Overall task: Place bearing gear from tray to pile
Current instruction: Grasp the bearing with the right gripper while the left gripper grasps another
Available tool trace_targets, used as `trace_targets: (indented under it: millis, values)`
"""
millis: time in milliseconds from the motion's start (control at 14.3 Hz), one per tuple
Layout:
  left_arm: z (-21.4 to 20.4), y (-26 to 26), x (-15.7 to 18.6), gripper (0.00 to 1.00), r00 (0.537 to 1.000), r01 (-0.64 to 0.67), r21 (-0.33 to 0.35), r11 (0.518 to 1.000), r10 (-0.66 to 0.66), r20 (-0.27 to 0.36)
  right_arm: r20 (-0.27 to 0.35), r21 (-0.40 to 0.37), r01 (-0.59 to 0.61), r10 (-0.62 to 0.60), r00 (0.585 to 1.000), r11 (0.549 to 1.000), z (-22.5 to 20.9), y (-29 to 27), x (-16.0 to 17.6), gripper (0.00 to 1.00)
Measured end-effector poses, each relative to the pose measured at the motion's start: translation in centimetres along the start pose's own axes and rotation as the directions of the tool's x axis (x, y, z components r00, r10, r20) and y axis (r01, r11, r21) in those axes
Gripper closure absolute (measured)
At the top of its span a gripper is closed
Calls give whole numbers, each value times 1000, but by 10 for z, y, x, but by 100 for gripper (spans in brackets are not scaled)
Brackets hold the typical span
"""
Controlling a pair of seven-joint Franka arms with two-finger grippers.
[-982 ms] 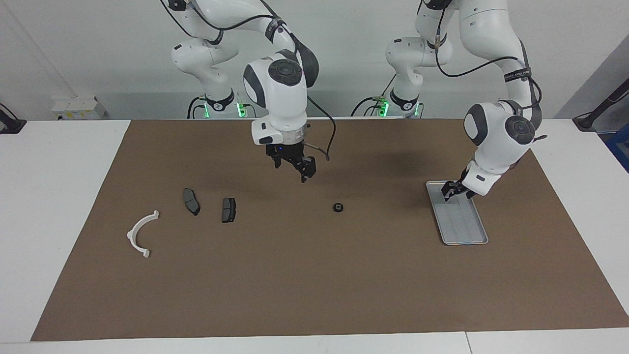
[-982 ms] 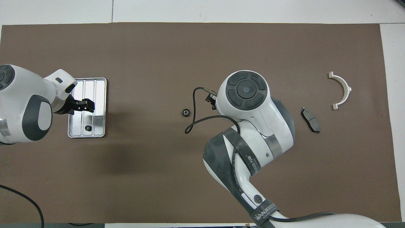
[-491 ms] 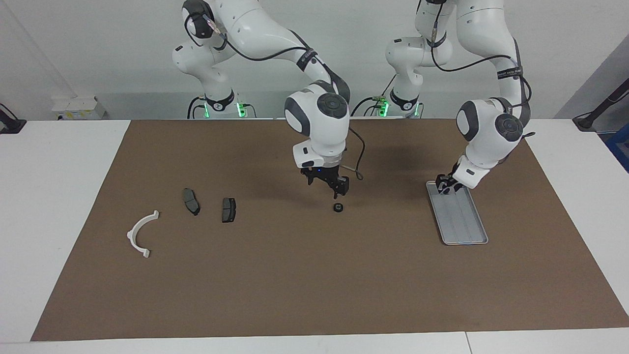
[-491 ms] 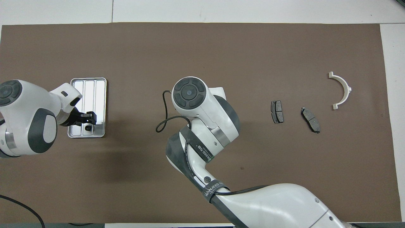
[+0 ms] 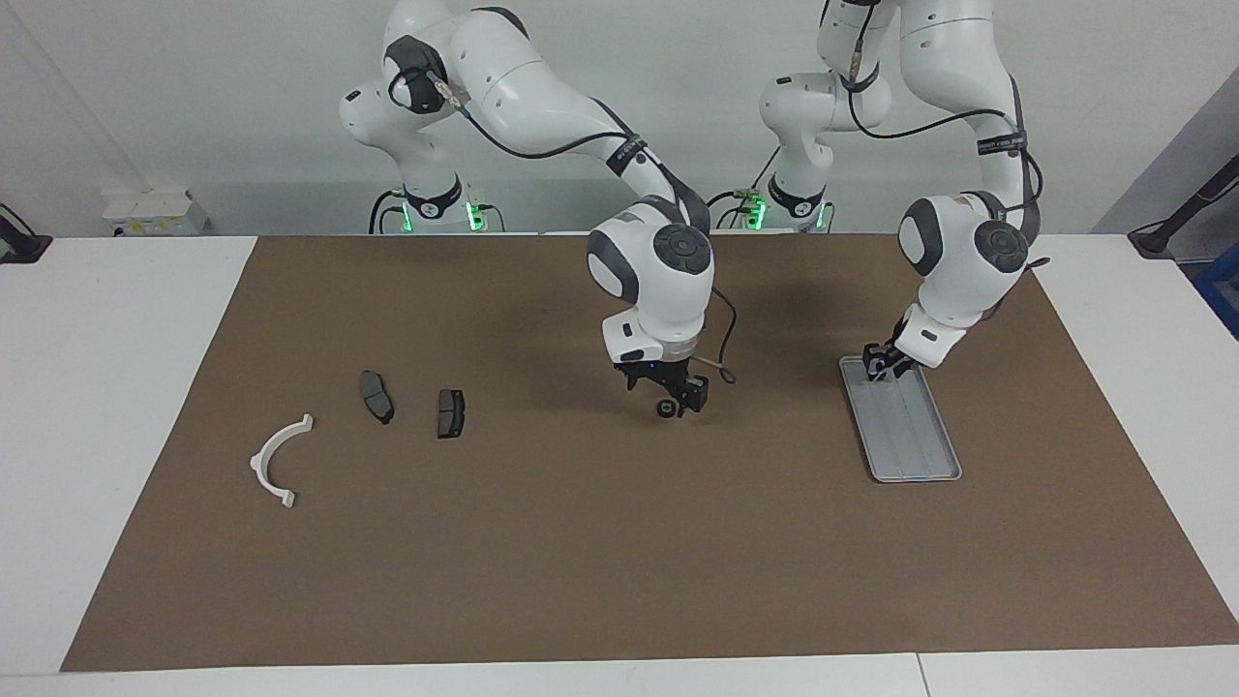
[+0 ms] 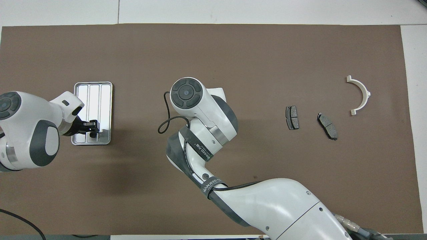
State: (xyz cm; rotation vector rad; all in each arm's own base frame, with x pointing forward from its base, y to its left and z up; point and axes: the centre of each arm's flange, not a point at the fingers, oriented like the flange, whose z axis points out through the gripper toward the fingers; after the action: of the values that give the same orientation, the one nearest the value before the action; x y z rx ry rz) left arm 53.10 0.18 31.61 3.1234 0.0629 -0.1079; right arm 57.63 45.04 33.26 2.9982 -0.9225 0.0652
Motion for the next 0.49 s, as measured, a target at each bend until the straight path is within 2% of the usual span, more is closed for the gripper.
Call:
trace_targets:
  millis: [70, 491]
  values:
    - [1, 0, 0, 47, 1000, 0, 0, 1000, 0, -3, -2, 7, 14, -14, 1000, 1000, -1, -2, -5, 0]
    - [11, 0, -6, 49, 1000, 1, 0, 1000, -1, 3, 2, -1, 95, -95, 995, 995, 15, -8, -20, 0]
